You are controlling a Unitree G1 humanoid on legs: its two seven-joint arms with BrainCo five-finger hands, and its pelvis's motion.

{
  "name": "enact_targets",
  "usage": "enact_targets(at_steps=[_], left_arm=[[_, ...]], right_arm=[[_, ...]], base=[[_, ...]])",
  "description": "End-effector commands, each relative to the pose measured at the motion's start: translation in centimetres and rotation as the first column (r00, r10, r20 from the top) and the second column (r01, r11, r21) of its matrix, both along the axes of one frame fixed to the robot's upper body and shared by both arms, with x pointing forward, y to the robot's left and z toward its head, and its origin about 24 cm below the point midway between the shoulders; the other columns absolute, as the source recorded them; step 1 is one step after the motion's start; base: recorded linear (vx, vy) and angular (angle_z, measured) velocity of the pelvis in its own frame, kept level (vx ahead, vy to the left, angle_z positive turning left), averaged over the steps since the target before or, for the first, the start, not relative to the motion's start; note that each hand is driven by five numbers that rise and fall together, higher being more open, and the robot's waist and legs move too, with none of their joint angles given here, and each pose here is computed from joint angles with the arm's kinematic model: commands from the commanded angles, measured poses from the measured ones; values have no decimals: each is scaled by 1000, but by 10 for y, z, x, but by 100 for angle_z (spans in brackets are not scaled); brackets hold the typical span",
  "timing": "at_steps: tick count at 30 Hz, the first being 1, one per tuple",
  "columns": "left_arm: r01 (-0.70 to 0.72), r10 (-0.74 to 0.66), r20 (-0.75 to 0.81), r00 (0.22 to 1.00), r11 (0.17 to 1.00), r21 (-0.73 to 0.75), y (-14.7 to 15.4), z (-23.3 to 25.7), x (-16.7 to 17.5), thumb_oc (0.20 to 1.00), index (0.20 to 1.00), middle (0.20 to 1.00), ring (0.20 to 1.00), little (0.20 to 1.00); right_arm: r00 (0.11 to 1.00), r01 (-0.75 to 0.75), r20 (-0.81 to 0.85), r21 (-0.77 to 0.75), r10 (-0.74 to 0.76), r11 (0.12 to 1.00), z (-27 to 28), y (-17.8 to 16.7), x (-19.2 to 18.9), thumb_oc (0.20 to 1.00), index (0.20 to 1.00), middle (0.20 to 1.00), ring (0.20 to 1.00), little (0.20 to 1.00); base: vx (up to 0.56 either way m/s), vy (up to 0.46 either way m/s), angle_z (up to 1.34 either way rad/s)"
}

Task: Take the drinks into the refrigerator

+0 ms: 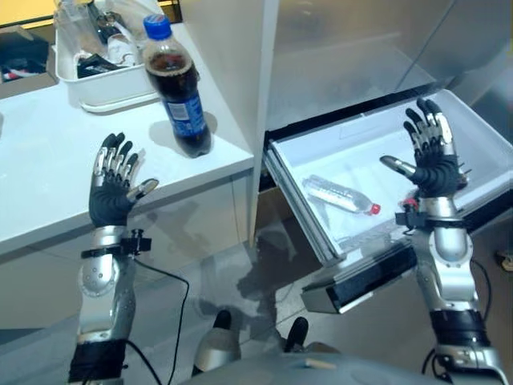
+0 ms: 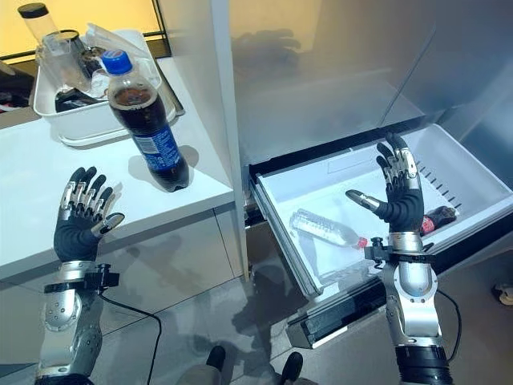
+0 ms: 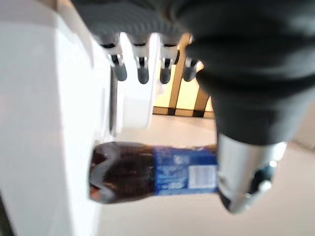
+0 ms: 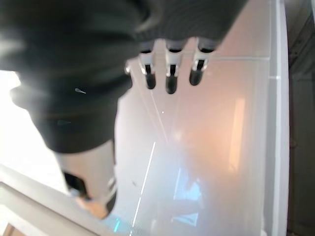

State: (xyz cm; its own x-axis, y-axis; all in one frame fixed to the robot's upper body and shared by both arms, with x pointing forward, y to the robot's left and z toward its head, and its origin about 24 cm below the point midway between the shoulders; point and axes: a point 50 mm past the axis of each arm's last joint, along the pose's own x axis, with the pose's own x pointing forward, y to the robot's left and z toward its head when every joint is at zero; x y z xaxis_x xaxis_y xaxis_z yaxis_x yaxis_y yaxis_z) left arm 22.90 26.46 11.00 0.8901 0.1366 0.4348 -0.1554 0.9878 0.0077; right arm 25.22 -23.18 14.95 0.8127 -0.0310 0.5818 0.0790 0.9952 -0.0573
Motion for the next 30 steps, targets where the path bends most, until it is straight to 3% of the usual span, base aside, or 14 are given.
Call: enact_targets(at_steps=[1,18,30], left_arm=[[-44,40,37,998,993,109,12,14,8,1000,1000,1000,1000,1000],[-227,246,-76,966,953,199,50,6,26,1000,1000,1000,1000,1000],[-263,291,-102,951,939,222,58,6,36,1000,1000,1000,1000,1000]], right_arm=[[991,-71,109,-24,74,997,26,7,3,1000,1000,1000,1000,1000],[975,-171,142,-18,171,985,35,16,-3,1000,1000,1000,1000,1000],[966,-208,154,-19,208,978,38,19,-8,1000,1000,1000,1000,1000]], base=[[6,10,-16],[9,0,-15],[19,11,-13]])
